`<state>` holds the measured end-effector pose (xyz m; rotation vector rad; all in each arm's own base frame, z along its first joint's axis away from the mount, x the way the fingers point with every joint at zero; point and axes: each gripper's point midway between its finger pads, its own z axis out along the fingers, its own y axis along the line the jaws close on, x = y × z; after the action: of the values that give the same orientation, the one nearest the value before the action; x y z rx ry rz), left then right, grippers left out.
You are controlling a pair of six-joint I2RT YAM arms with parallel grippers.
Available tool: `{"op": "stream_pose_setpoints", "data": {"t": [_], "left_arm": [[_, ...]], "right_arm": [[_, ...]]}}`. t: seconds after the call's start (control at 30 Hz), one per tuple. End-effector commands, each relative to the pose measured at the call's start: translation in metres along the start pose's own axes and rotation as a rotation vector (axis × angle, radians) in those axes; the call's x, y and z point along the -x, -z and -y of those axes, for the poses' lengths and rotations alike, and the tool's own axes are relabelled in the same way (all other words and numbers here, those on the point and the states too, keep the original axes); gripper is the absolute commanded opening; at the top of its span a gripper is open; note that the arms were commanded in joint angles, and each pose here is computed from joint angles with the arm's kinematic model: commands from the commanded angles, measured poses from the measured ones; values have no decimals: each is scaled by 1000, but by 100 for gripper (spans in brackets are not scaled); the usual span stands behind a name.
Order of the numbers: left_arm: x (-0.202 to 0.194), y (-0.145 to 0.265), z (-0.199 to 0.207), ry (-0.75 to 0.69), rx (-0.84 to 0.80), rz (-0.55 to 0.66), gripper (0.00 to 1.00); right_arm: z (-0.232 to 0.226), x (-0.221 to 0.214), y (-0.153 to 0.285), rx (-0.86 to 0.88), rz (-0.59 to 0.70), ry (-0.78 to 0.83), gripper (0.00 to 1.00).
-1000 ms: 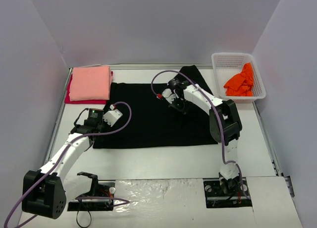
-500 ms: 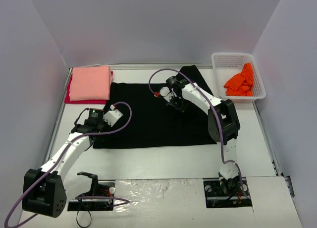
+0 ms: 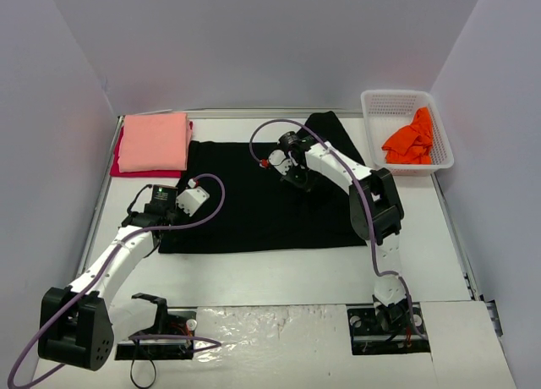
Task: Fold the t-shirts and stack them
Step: Fold the flattened tshirt in 1/3 of the way
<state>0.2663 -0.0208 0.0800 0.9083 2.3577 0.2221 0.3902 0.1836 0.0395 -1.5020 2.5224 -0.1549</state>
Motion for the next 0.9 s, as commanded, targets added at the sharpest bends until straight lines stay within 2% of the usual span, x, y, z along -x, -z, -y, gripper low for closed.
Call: {"op": "stream_pose_setpoints", "data": {"t": [0.0, 0.37, 0.43, 0.53, 0.73, 0.87], "left_arm": [[2, 3, -3, 21, 9, -5, 44], [2, 3, -2, 18, 4, -4, 44], [1, 3, -3, 18, 6, -5, 44], [1, 3, -2, 19, 4, -7, 44], [-2, 2, -2, 18, 6, -19, 44], [-1, 3, -2, 17, 8, -13, 44]], "right_arm": [[1, 5, 4, -10, -14, 24, 0], [-1, 16, 3, -4, 7, 40, 0], [-3, 16, 1, 3, 8, 41, 7], [-5, 15, -1, 5, 6, 45, 10], [-9, 21, 4, 18, 41, 43, 7], [1, 21, 16, -35, 53, 29, 9]]}}
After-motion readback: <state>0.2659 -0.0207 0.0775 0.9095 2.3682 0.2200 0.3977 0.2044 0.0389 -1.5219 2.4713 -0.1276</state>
